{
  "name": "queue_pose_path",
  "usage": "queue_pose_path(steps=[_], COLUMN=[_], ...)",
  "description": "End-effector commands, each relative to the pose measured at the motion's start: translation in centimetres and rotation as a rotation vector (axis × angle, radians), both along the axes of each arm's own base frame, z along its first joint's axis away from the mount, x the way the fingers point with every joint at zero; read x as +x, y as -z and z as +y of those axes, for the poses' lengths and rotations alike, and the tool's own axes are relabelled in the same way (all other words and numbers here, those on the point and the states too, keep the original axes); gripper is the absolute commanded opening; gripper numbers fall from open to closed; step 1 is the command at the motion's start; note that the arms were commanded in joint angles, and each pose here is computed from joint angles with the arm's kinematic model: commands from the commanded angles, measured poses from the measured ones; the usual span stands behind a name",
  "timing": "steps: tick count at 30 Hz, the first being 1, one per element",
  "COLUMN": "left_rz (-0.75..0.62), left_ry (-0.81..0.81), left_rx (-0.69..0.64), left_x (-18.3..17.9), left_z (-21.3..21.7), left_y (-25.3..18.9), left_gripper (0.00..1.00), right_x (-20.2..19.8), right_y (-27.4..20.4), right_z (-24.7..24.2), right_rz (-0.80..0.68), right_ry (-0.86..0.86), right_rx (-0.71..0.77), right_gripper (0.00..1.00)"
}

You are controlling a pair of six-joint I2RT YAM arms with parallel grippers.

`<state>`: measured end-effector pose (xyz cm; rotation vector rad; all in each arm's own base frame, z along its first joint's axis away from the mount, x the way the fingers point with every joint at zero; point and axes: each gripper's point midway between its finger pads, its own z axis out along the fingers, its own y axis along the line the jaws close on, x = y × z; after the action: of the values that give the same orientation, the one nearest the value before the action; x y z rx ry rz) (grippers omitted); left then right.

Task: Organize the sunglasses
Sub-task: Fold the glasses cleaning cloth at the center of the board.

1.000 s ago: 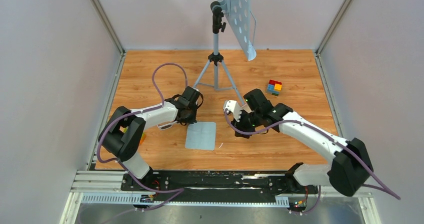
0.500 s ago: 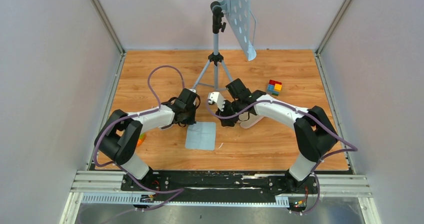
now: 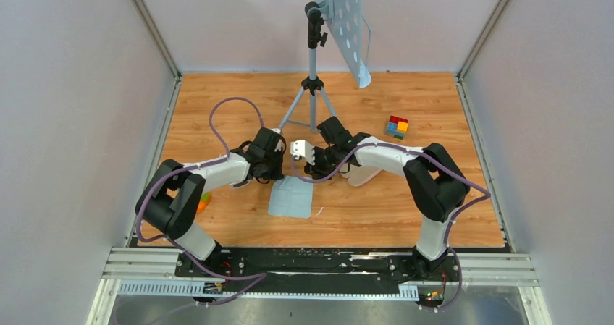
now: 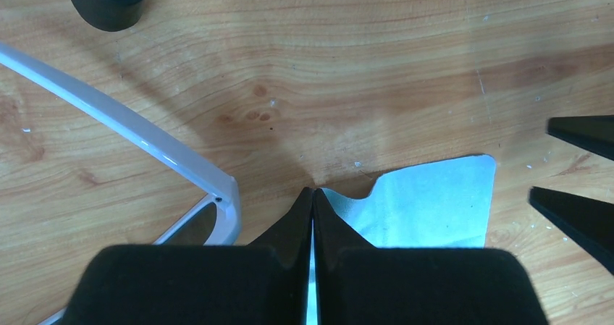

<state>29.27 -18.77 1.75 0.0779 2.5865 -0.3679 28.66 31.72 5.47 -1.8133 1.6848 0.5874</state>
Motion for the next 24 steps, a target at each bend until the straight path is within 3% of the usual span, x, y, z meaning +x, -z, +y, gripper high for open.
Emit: queue_pose_path(steps=[1, 24], left_rz=[0.004, 0.024], left_ry=[-0.014, -0.029], left_rx=[-0.019, -0.032], left_x=[-0.1, 0.0], left_z=[0.2, 0.3], left_y=[0.1, 0.7], left_gripper=[0.00, 0.00], right_x=[0.4, -1.7], right_y=[0.5, 3.2], right_z=[1.5, 1.8], right_rz=[-0.023, 0.103], right_ry=[-0.044, -0.140], right_rx=[-0.010, -0.092], right_gripper=[0.44, 0.44])
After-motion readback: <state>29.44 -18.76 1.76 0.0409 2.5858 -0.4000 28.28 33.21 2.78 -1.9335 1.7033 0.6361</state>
